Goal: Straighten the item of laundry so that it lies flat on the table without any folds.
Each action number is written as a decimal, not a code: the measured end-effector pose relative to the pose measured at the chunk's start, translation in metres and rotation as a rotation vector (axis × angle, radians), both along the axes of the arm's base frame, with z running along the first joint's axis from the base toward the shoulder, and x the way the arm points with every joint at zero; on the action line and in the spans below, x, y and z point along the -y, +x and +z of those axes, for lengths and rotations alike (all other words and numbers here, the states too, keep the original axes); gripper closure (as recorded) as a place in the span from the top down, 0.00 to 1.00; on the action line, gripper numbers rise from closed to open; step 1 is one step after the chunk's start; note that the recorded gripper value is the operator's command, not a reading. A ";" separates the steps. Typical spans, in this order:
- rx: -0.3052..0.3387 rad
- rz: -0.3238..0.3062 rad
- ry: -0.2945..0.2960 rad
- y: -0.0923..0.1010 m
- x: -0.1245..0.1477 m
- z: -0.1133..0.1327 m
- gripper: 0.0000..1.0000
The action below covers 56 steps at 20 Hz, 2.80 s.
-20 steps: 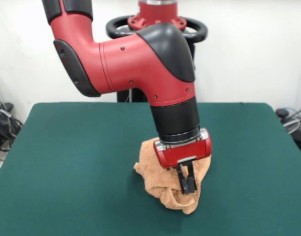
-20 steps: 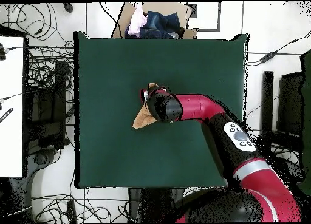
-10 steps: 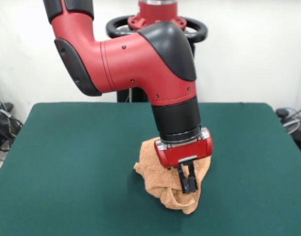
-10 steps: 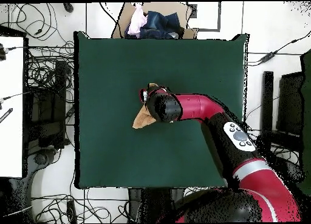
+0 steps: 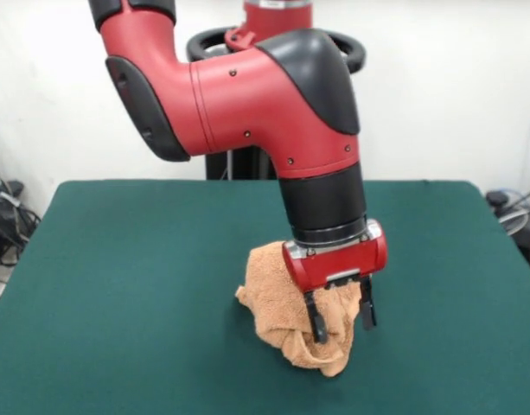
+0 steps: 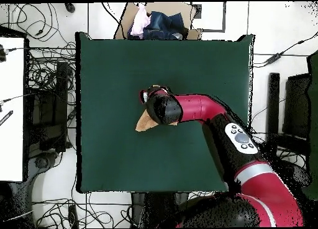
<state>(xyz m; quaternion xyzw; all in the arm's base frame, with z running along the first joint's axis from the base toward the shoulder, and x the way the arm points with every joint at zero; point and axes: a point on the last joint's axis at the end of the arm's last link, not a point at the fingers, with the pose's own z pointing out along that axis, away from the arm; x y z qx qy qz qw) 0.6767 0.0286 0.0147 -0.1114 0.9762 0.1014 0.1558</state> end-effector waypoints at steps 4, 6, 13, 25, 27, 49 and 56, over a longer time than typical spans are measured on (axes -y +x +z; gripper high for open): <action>0.007 0.011 -0.008 0.002 -0.005 0.004 1.00; 0.004 0.021 -0.022 0.001 -0.009 0.006 1.00; -0.102 0.097 -0.130 -0.012 -0.016 0.001 1.00; -0.237 0.124 -0.251 -0.018 0.013 -0.004 1.00; -0.234 0.113 -0.255 -0.014 0.019 -0.005 1.00; -0.196 0.081 -0.231 -0.005 0.026 -0.043 1.00; -0.143 0.074 -0.211 -0.004 0.022 -0.056 0.00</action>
